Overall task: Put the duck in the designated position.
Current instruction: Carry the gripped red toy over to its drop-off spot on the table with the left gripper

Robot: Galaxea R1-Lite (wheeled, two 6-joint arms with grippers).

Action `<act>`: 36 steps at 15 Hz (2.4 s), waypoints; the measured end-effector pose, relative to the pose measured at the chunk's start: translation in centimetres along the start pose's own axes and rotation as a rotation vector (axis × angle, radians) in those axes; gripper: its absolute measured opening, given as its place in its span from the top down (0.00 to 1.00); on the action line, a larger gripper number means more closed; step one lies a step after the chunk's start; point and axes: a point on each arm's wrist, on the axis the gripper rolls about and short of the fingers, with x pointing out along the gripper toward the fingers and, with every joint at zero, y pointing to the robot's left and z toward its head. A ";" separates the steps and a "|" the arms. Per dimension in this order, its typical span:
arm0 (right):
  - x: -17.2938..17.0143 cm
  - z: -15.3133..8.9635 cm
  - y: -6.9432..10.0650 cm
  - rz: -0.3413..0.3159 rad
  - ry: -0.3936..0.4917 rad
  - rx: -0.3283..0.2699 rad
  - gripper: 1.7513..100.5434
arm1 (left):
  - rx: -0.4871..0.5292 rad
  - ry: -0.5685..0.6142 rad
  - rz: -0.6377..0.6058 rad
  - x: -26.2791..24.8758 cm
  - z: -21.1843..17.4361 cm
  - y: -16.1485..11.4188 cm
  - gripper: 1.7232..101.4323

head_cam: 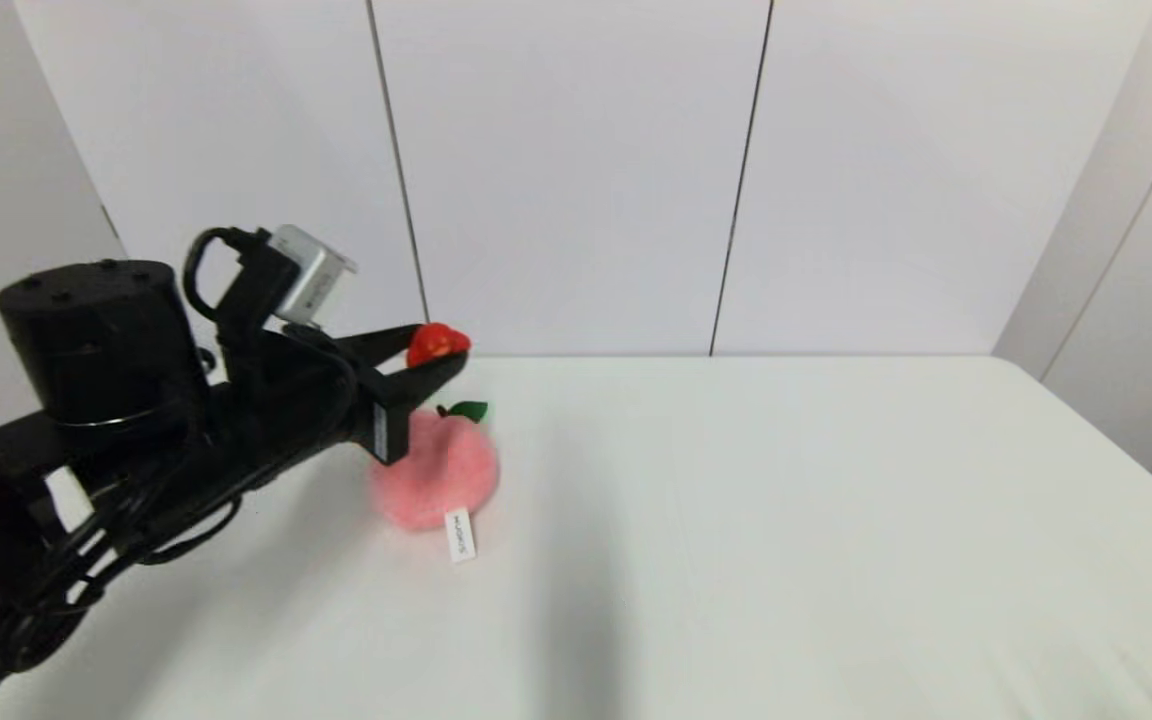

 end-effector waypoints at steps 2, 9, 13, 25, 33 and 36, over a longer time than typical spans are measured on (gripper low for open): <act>0.0 0.0 0.0 0.000 0.000 0.000 0.03 | -0.004 0.015 0.094 -1.8 0.4 2.2 0.62; 0.0 0.0 0.0 0.000 0.000 0.000 0.03 | -0.010 0.070 0.383 -5.5 -0.1 7.6 0.63; 0.0 0.0 0.0 0.000 0.000 0.000 0.03 | -0.034 0.141 0.448 -5.9 -2.1 8.9 0.63; 0.0 0.0 0.0 0.000 0.000 0.000 0.03 | -0.078 0.250 0.500 -4.9 -10.0 10.1 0.65; 0.0 0.0 0.0 0.000 0.000 0.000 0.03 | -0.069 0.279 0.491 -2.8 -13.3 10.9 0.67; 0.0 0.0 0.0 0.000 0.000 0.000 0.03 | -0.077 0.300 0.485 -2.3 -14.3 11.1 0.67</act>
